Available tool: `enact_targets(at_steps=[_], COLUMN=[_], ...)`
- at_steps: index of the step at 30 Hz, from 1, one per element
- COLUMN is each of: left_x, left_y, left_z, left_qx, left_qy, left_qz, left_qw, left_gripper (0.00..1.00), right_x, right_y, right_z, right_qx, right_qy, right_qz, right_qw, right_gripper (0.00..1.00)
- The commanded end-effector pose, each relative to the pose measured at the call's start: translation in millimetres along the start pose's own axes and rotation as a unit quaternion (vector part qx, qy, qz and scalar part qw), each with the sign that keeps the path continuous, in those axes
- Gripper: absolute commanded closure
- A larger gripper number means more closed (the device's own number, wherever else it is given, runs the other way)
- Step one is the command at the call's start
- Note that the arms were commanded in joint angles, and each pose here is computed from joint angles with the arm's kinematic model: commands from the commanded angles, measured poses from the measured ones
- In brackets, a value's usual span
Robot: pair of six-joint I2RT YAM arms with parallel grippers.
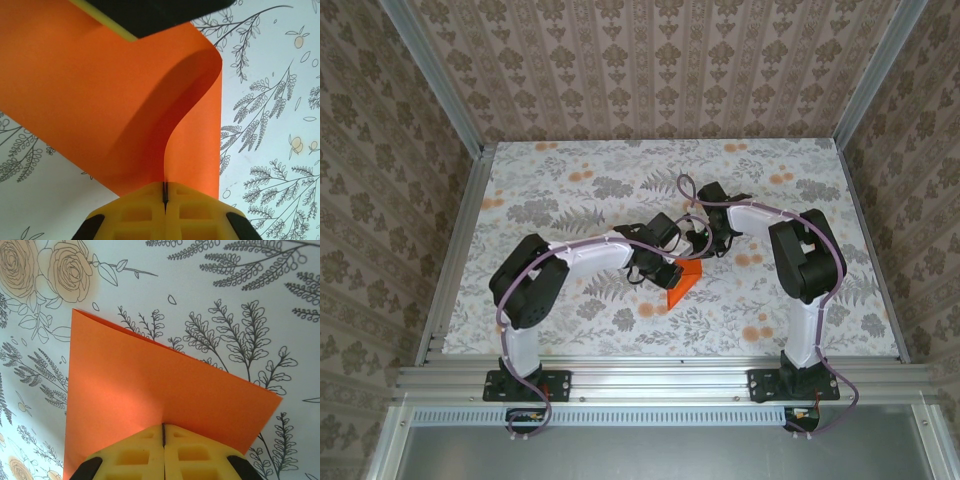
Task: Fold a paper plane with a square sheet of paper (pick it up from the middle)
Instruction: Third fold the triangle at the center of the table.
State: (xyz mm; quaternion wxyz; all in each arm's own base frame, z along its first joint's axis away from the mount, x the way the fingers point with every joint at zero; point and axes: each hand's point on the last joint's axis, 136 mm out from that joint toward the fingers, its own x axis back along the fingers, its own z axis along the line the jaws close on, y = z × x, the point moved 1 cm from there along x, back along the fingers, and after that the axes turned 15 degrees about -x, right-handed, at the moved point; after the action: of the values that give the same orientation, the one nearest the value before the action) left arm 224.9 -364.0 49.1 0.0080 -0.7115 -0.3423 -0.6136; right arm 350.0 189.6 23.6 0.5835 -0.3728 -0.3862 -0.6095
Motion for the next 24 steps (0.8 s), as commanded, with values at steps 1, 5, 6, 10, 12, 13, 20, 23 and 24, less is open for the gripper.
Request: enact_targets(at_steps=[1,5,6,10,12,13,20,23,24], left_x=[-0.5,-1.2,-1.0,-3.0,-4.5,-5.5,-8.3,-8.6,-9.3], left_y=[-0.6,-3.9,-3.9,-6.0,-6.6,-7.7,-10.9,-11.1,-12.0], left_z=[1.4,2.2,2.9,5.9,7.3,7.3,11.1,11.4,11.7], left_qx=[-0.002,0.005,0.006,0.002,0.001,0.001,0.007,0.006,0.006], left_qy=[-0.007,-0.004,-0.003,0.005,0.006,0.005,0.012,0.013,0.014], left_qz=[0.007,0.003,0.002,0.008,0.012,0.015,0.019,0.019,0.021], left_qw=[1.000,1.000,1.000,1.000,1.000,1.000,1.000,1.000,1.000], left_gripper=[1.00,0.99,0.99,0.99,0.99,0.99,0.99,0.99,0.99], right_x=[-3.4,-1.9,-2.2,-3.3,-3.9,-4.2,-4.6,-4.6,-4.6], right_y=[-7.2,-7.1,-7.7,-8.4,-8.6,-9.4,-8.5,-8.5,-8.6], right_z=[-10.0,-7.2,-6.3,-4.2,-4.5,-4.9,-5.8,-5.8,-6.1], right_qx=[-0.004,-0.006,-0.006,-0.008,-0.009,-0.010,-0.013,-0.014,-0.014], right_qy=[-0.023,-0.016,-0.013,-0.005,-0.005,-0.006,-0.008,-0.008,-0.007], right_qz=[0.020,0.018,0.019,0.021,0.023,0.024,0.022,0.022,0.022], right_qw=[1.000,1.000,1.000,1.000,1.000,1.000,1.000,1.000,1.000], right_gripper=[0.93,0.93,0.93,0.93,0.93,0.93,0.92,0.93,0.93])
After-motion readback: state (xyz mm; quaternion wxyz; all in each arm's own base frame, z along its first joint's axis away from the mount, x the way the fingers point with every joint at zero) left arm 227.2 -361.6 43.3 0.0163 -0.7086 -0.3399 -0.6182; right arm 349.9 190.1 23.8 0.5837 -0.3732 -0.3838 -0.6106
